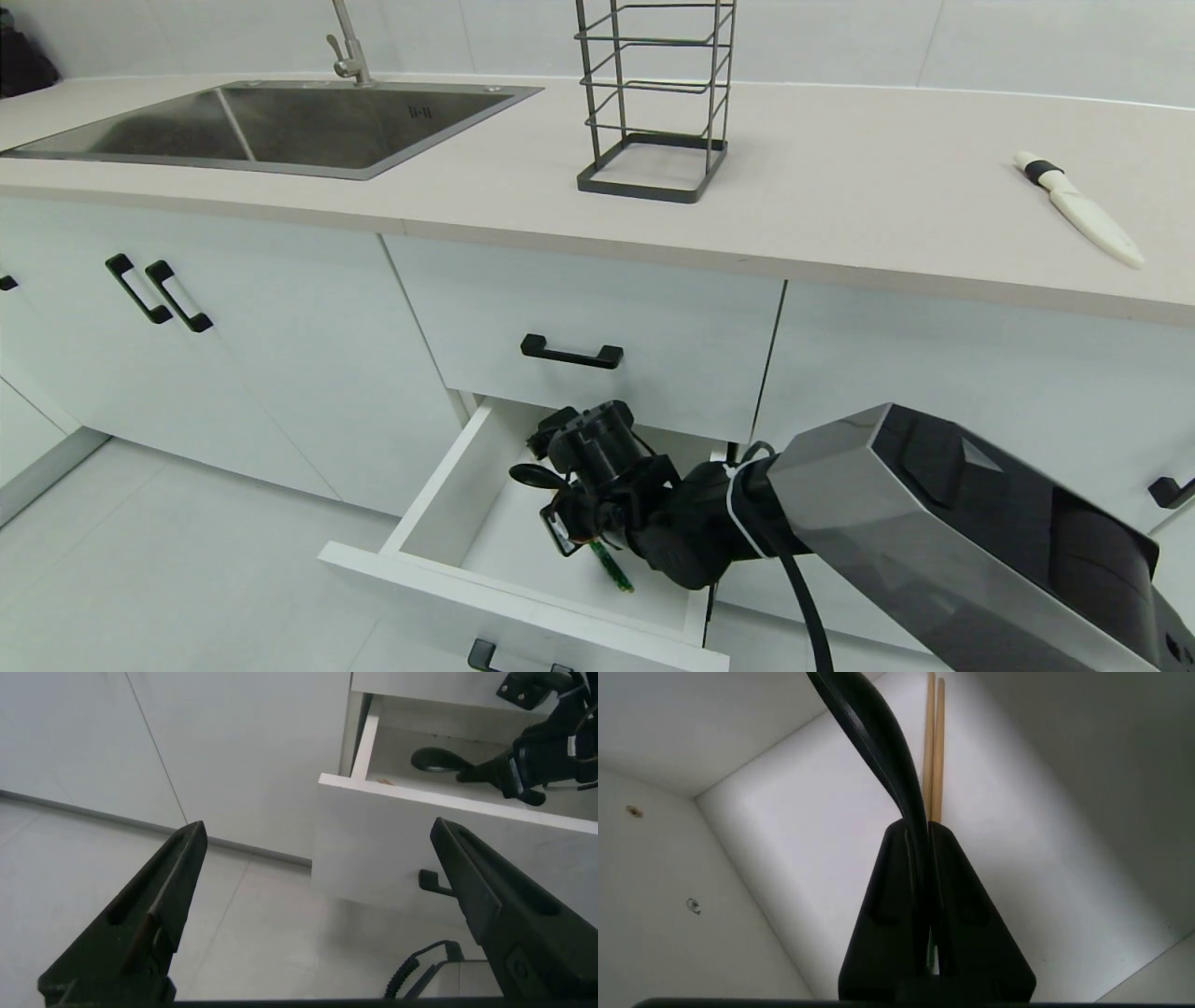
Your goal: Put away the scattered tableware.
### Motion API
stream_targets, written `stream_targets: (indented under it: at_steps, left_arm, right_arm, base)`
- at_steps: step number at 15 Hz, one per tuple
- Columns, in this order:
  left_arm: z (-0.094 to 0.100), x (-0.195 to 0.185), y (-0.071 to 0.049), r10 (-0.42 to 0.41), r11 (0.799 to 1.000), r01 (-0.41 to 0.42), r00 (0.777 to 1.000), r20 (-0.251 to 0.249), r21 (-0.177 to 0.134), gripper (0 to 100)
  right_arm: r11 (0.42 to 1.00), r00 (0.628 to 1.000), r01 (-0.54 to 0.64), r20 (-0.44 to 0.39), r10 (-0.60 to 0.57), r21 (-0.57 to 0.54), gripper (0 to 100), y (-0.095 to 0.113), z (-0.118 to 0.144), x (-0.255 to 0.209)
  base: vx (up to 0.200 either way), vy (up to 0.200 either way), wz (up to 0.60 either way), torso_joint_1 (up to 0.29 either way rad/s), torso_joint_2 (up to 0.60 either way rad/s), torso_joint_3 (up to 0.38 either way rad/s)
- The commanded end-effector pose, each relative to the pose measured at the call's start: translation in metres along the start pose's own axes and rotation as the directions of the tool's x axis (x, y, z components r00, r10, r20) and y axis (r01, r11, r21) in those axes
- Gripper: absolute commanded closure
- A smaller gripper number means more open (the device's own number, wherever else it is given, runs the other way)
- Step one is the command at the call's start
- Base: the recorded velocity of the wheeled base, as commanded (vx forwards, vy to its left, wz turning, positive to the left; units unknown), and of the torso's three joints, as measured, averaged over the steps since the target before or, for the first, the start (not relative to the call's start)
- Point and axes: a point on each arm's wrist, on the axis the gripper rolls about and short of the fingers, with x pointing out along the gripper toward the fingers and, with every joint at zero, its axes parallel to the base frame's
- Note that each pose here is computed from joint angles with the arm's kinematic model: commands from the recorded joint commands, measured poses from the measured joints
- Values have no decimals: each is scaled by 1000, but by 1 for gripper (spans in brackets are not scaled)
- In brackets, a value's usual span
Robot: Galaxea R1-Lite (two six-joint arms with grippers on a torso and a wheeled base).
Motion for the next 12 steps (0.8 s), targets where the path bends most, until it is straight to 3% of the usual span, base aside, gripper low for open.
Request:
stream_targets:
  at_steps: [1,12]
  left_arm:
    - [0,0,0,0,1000,0,1000,-1,0,0]
    - [0,0,0,0,1000,0,1000,1,0,0]
  right_arm:
    - [1000,1000,3,-14,-3,-3,100,1,-5,5]
    - [1000,998,31,-52,-30,7,100,-2,-27,32]
  base:
    - [0,0,0,0,0,0]
    - [0,0,0,0,0,0]
